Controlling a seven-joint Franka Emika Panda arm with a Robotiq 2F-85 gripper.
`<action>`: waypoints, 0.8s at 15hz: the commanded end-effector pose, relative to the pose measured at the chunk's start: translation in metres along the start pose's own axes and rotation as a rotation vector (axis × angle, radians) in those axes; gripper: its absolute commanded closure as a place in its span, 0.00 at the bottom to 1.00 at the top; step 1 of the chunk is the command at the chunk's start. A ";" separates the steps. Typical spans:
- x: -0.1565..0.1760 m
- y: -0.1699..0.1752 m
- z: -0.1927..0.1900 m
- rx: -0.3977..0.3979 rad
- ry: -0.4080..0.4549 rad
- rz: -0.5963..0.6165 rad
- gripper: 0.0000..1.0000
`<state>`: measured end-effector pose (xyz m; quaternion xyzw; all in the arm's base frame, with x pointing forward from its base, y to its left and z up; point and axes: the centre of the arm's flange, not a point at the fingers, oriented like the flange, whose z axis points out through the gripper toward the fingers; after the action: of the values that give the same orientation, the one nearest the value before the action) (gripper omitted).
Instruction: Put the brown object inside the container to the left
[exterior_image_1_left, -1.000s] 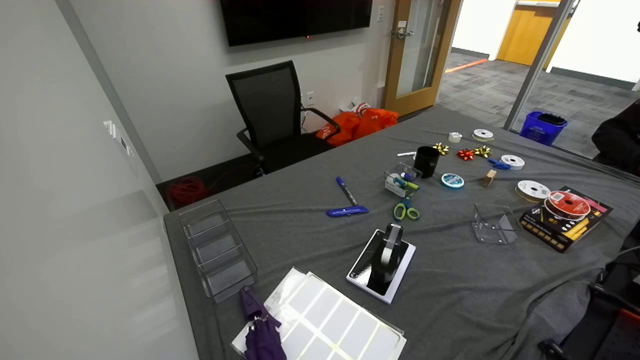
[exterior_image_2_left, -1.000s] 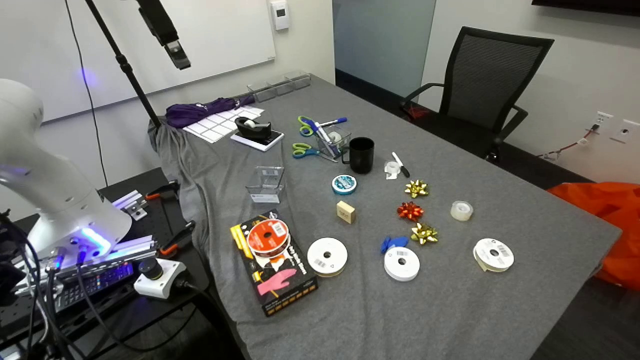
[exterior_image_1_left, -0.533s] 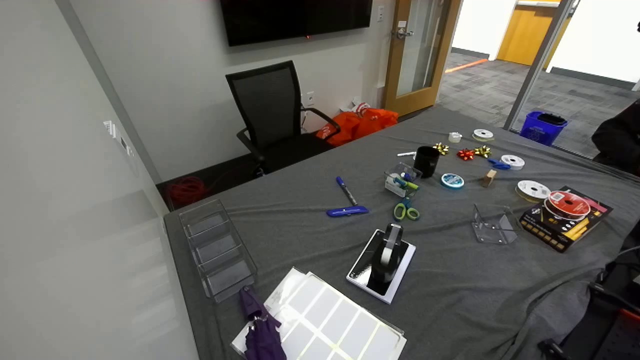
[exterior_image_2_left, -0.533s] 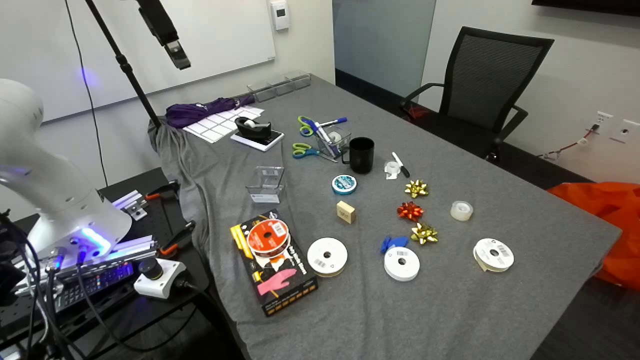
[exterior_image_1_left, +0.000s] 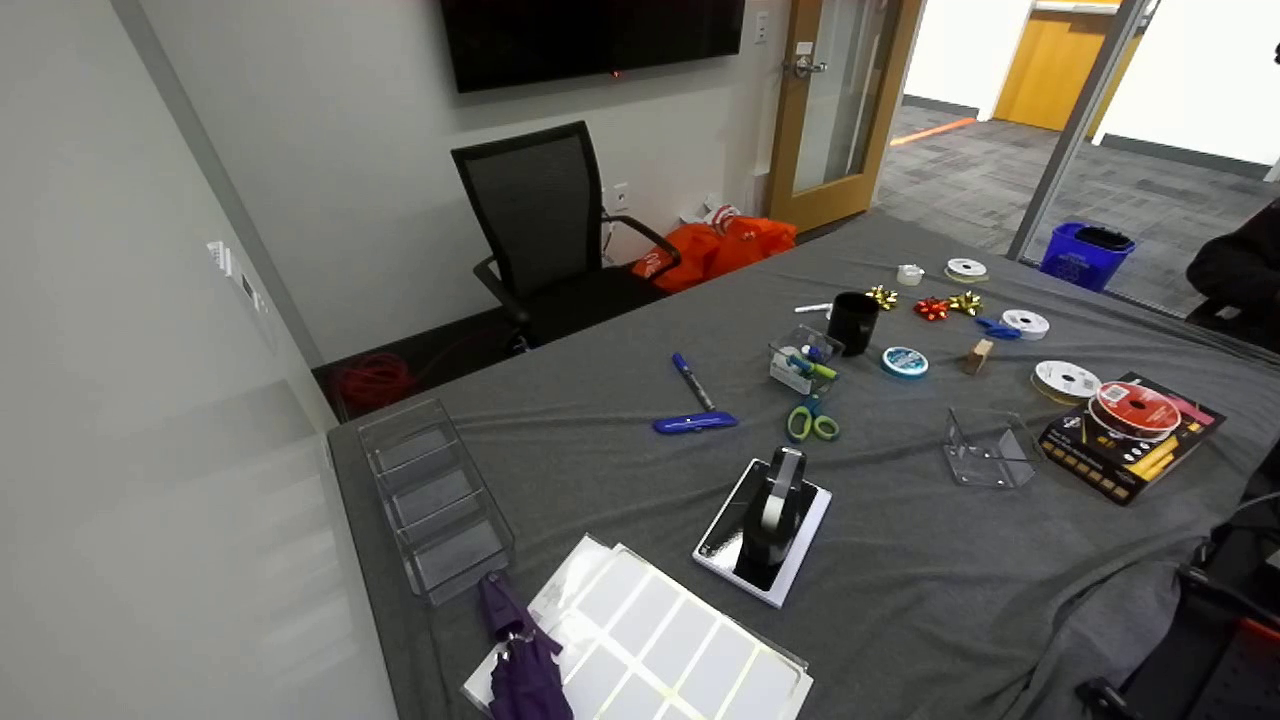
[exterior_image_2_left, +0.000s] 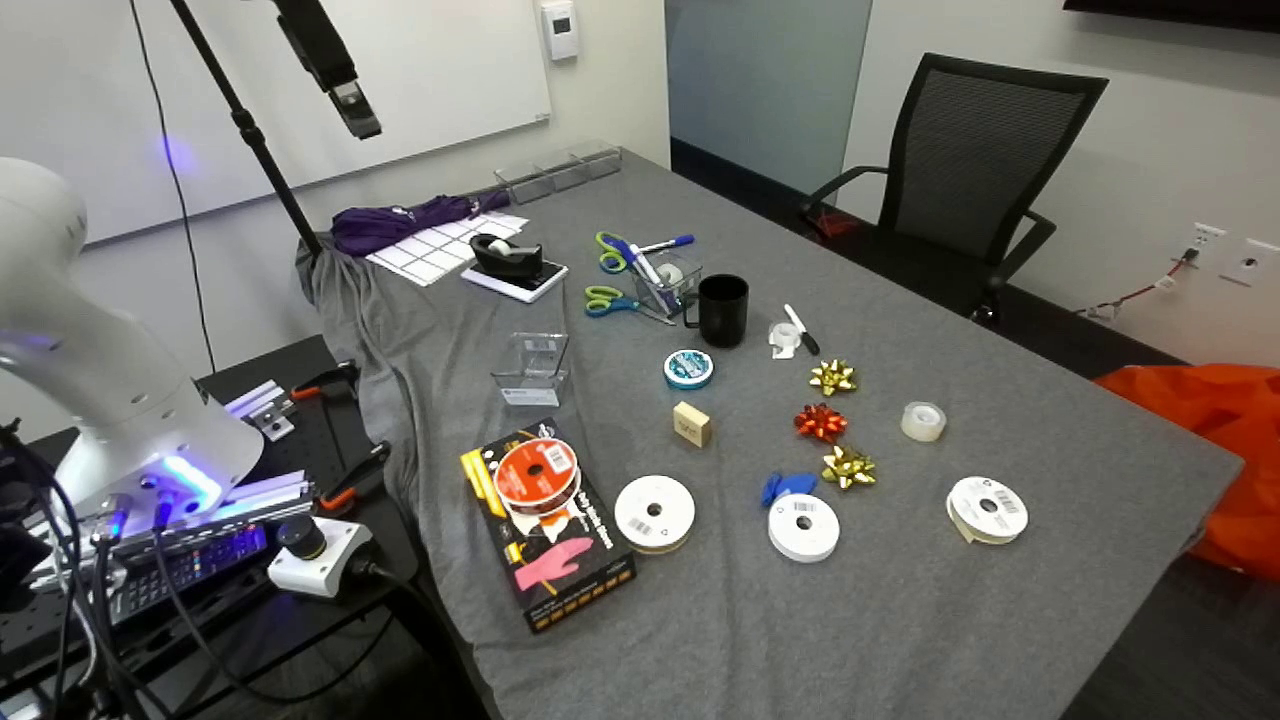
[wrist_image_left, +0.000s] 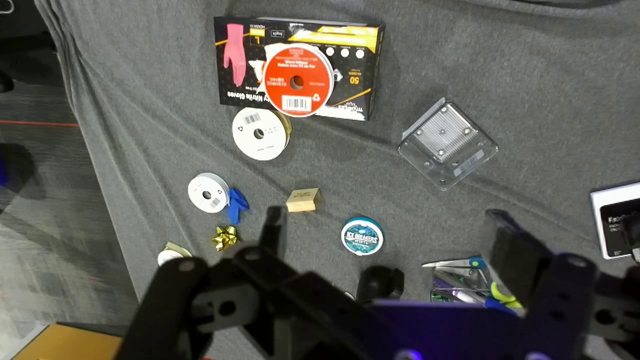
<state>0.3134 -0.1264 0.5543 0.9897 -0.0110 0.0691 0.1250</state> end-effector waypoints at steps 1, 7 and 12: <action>0.000 0.000 0.000 0.000 0.000 0.000 0.00; 0.006 -0.003 -0.003 0.057 0.024 0.104 0.00; 0.069 0.016 0.015 0.052 0.004 0.309 0.00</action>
<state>0.3325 -0.1262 0.5545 0.9851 -0.1054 0.0977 0.0943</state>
